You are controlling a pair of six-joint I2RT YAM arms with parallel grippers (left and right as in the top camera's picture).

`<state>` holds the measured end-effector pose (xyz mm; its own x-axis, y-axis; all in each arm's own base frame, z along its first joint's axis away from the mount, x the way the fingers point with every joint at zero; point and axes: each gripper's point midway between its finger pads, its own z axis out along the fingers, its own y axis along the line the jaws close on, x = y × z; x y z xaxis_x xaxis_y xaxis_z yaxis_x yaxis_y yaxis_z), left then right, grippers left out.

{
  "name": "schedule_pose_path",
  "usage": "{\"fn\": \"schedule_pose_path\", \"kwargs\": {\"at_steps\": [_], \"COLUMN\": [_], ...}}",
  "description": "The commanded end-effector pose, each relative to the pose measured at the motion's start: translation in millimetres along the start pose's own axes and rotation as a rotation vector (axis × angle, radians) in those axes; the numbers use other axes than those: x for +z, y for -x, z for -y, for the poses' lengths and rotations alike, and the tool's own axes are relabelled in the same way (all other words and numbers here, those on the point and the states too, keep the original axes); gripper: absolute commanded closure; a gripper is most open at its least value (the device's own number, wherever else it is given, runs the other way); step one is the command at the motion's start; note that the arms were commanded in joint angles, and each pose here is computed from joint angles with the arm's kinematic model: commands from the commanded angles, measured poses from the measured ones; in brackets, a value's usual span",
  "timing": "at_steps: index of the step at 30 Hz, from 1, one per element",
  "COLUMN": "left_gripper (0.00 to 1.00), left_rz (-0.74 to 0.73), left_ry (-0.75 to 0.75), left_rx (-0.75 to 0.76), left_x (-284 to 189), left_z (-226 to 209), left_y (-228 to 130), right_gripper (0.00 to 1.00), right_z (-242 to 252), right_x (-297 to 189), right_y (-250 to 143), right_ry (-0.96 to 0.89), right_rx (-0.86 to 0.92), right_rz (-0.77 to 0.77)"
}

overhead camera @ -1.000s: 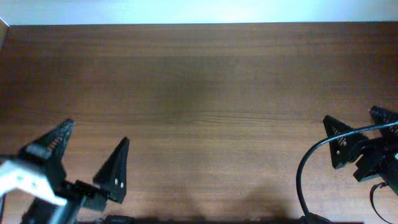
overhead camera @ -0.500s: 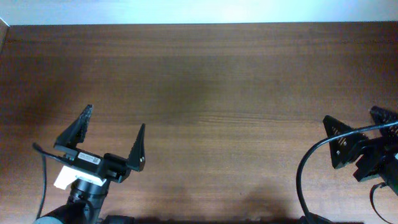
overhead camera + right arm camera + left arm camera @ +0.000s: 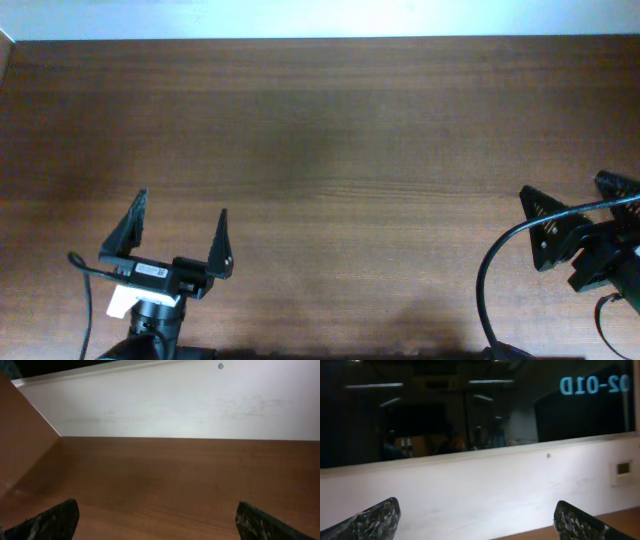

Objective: Untangle cables

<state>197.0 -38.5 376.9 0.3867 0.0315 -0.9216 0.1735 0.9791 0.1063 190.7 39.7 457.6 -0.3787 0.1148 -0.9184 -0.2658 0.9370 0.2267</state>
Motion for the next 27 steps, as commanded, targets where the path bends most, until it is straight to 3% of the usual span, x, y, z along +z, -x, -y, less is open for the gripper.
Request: {"fn": "schedule_pose_path", "kwargs": {"at_steps": [1,10,27], "left_gripper": [0.01,0.01,0.01], "left_rz": [-0.018,-0.132,-0.362], "left_ry": [0.102,0.320,0.349], "left_rx": [0.016,0.032,0.045], "left_x": [-11.0,-23.5,-41.3], "left_z": [-14.7,-49.5,-52.7], "left_y": [-27.4,-102.1,-194.2], "right_gripper": [0.01,0.01,0.01], "right_z": [-2.7,-2.7,-2.7], "right_x": [-2.2,-2.2,-2.2], "right_y": [0.6,0.6,0.6], "right_ry": [0.003,0.003,0.003], "right_rx": [-0.017,-0.018,-0.017], "right_rz": [0.006,0.006,0.006]}}
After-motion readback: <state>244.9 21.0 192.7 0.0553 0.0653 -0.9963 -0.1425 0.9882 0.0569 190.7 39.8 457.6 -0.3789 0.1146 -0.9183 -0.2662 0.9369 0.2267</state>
